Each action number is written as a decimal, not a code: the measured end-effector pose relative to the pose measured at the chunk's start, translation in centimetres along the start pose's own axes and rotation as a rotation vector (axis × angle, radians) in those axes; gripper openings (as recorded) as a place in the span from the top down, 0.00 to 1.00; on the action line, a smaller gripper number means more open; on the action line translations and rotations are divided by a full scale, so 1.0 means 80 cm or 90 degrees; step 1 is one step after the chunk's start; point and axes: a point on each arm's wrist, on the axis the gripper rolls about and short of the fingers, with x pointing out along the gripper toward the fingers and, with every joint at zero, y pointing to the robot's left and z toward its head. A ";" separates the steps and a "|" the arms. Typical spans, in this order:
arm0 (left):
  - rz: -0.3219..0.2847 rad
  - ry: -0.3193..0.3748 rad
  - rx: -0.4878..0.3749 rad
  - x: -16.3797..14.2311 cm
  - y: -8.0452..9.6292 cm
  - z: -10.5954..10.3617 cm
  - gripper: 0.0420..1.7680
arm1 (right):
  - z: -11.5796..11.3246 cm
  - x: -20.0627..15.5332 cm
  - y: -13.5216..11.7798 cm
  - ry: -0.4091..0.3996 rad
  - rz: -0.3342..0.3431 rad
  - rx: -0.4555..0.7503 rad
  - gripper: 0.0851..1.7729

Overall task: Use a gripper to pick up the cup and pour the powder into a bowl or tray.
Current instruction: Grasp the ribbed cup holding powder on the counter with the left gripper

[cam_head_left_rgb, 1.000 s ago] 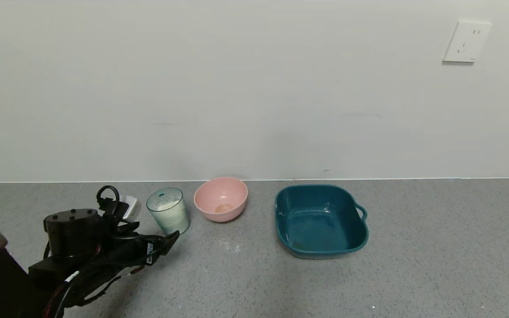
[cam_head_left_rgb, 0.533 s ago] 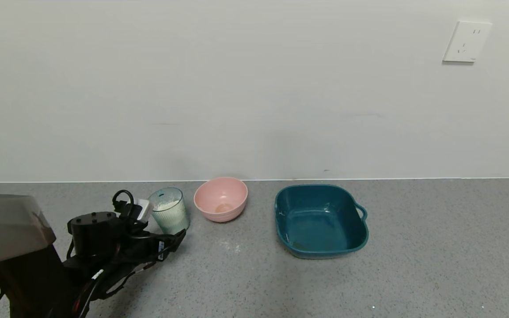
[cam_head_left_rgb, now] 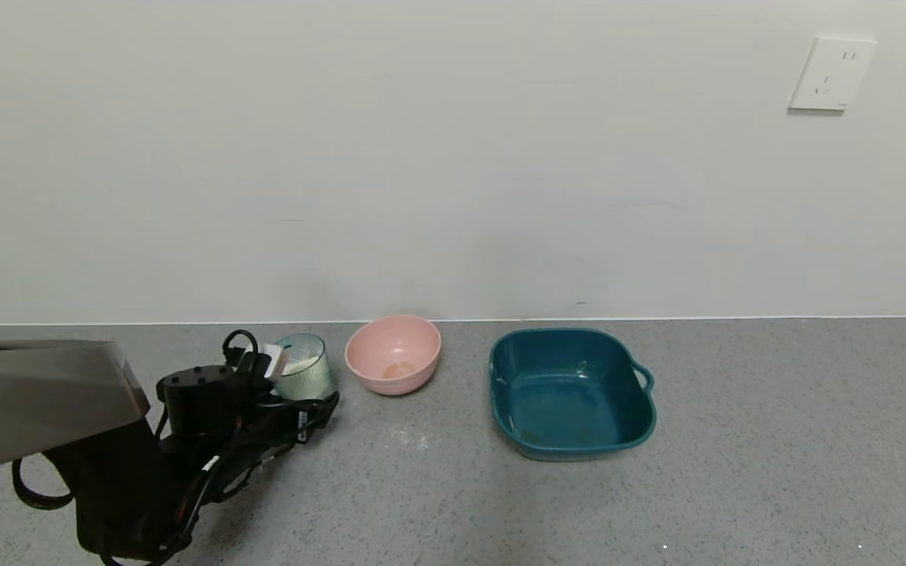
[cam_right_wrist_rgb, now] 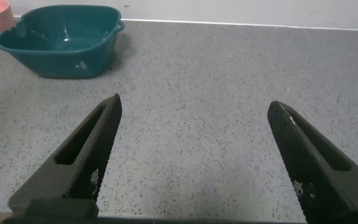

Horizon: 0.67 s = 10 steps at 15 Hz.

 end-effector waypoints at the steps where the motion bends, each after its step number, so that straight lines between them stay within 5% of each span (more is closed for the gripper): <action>1: 0.001 -0.005 0.000 0.006 0.000 0.000 0.03 | 0.000 0.000 0.000 0.000 0.000 0.000 0.04; 10: 0.009 -0.028 0.002 0.039 0.003 0.006 0.03 | 0.000 0.000 0.000 0.000 0.000 0.000 0.04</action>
